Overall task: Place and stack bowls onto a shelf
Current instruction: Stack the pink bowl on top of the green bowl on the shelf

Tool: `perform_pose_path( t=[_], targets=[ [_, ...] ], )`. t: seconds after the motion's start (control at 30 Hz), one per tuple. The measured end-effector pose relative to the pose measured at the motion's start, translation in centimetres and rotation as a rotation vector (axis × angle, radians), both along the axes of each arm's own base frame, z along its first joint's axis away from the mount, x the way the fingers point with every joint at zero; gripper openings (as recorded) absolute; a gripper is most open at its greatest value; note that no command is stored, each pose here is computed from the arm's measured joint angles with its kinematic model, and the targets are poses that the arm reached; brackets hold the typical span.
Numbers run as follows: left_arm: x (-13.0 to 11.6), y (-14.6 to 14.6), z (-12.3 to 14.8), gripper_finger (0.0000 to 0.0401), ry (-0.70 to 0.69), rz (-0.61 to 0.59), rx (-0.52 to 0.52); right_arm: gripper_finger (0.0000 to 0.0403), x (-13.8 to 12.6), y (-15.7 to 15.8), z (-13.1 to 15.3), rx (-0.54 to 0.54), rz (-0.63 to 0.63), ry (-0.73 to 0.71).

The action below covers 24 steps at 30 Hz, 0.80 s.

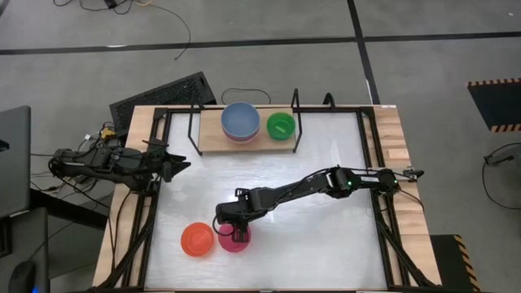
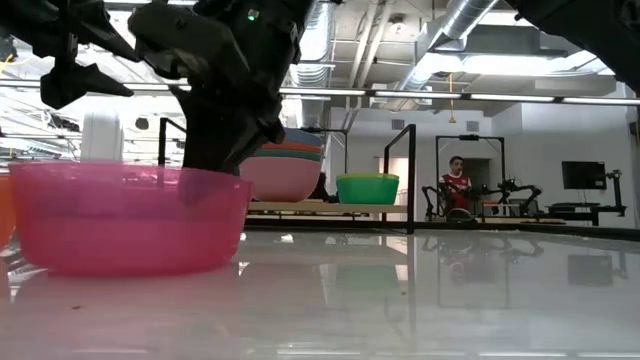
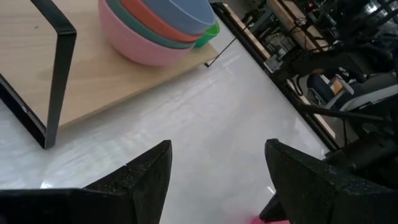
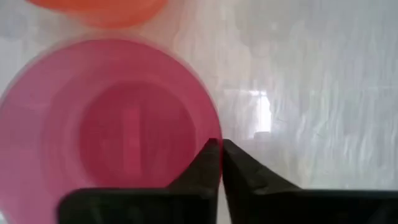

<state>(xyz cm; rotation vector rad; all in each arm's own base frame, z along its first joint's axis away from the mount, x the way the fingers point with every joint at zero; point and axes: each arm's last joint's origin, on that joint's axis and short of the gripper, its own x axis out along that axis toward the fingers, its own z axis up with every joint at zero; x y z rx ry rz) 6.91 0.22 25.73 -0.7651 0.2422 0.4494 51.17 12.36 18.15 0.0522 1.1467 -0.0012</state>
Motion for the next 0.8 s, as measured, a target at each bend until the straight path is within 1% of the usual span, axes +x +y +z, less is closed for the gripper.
perform_pose_path(
  t=[0.03, 0.2, 0.3, 0.43, 0.6, 0.8],
  targets=[
    [0.0, 0.0, 0.0, 0.0245, -0.001, 0.002, -0.002, 0.0020, -0.1, -0.1, 0.0, -0.001, -0.003, 0.009],
    [0.0, 0.0, -0.1, 0.0245, 0.005, 0.008, 0.000, 0.0020, -0.4, -0.9, 0.0, -0.010, -0.017, 0.054],
    [-0.1, 0.0, -0.2, 0.0245, 0.018, 0.008, 0.002, 0.0019, -1.1, -1.4, 1.7, -0.030, 0.009, 0.070],
    [-0.1, 0.0, -0.2, 0.0245, 0.022, 0.013, 0.005, 0.0019, -2.0, -3.0, 5.4, -0.038, 0.016, 0.025],
    [-0.1, 0.1, -0.2, 0.0245, 0.025, 0.016, 0.008, 0.0019, -3.8, -5.0, 10.4, -0.047, 0.016, -0.041],
    [-0.2, 0.1, -0.2, 0.0245, 0.025, 0.035, 0.018, 0.0019, -6.6, -7.5, 16.3, -0.050, -0.003, -0.143]
  ],
)
